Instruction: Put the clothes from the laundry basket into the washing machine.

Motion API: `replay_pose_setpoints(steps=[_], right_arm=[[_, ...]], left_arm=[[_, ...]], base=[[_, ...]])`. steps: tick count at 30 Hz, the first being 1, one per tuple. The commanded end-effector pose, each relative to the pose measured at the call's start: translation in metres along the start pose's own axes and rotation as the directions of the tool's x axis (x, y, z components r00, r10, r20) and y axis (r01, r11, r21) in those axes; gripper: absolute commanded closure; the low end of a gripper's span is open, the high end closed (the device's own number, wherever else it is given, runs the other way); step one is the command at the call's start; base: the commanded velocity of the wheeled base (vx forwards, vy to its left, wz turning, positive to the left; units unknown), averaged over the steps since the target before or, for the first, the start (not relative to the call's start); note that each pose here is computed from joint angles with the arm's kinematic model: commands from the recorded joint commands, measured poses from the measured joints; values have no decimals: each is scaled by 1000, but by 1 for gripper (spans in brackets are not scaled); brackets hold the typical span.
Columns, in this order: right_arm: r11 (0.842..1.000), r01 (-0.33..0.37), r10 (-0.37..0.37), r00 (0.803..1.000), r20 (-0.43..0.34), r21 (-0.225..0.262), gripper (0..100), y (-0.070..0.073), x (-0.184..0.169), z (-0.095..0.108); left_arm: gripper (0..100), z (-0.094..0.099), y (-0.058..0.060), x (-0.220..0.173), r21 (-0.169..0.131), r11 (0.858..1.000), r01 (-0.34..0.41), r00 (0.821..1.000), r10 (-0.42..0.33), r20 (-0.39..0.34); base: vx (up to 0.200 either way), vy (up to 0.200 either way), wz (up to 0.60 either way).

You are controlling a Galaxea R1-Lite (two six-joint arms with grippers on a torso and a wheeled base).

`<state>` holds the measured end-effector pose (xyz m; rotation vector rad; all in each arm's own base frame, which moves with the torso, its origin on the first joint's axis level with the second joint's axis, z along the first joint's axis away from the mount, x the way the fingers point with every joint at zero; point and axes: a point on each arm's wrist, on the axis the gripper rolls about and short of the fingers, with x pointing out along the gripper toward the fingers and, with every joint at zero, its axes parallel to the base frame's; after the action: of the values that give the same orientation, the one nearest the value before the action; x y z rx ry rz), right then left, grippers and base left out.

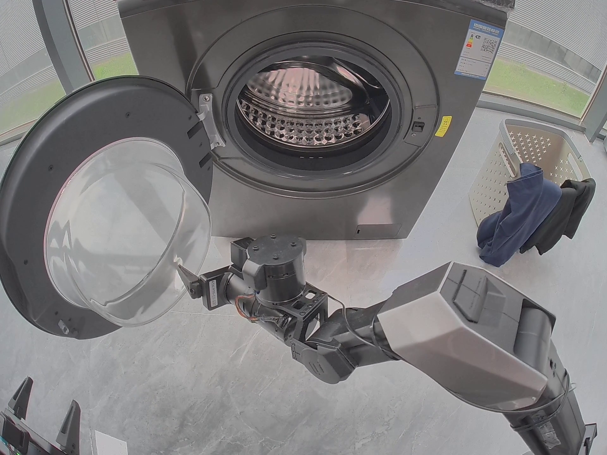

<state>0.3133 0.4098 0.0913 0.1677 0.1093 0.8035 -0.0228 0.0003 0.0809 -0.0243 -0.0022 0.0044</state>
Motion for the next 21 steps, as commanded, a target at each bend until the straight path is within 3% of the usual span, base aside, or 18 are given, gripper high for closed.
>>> replay_pose_setpoints(steps=[1, 8, 11, 13, 18, 21], right_arm=[[1000, 2, -2, 1000, 8, 3, 0, 1, 12, -13], [999, 46, -46, 998, 32, 14, 0, -3, 15, -9], [998, 63, -64, 997, 47, 13, 0, -11, 3, 11], [996, 86, -87, 995, 40, 11, 0, -22, -21, 37], [990, 143, -143, 989, 31, -1, 0, -43, -95, 80], [977, 206, -202, 976, 83, -49, 0, -65, -152, 104]], left_arm=[[0, -5, 0, 0, 0, 1000, 0, 1000, 0, -2], [0, -5, 0, 0, -2, 1000, 0, 1000, 0, -2], [0, -5, 0, 0, -2, 1000, 0, 1000, 0, -2], [0, -5, 0, 0, -2, 1000, 0, 1000, 0, -2], [0, -5, 0, 0, 0, 1000, 0, 1000, 0, -2], [0, -5, 0, 0, -2, 1000, 0, 1000, 0, -2]], base=[[0, 0, 0], [0, 0, 0], [0, 0, 0], [0, 0, 0], [0, 0, 0], [0, 0, 0]])
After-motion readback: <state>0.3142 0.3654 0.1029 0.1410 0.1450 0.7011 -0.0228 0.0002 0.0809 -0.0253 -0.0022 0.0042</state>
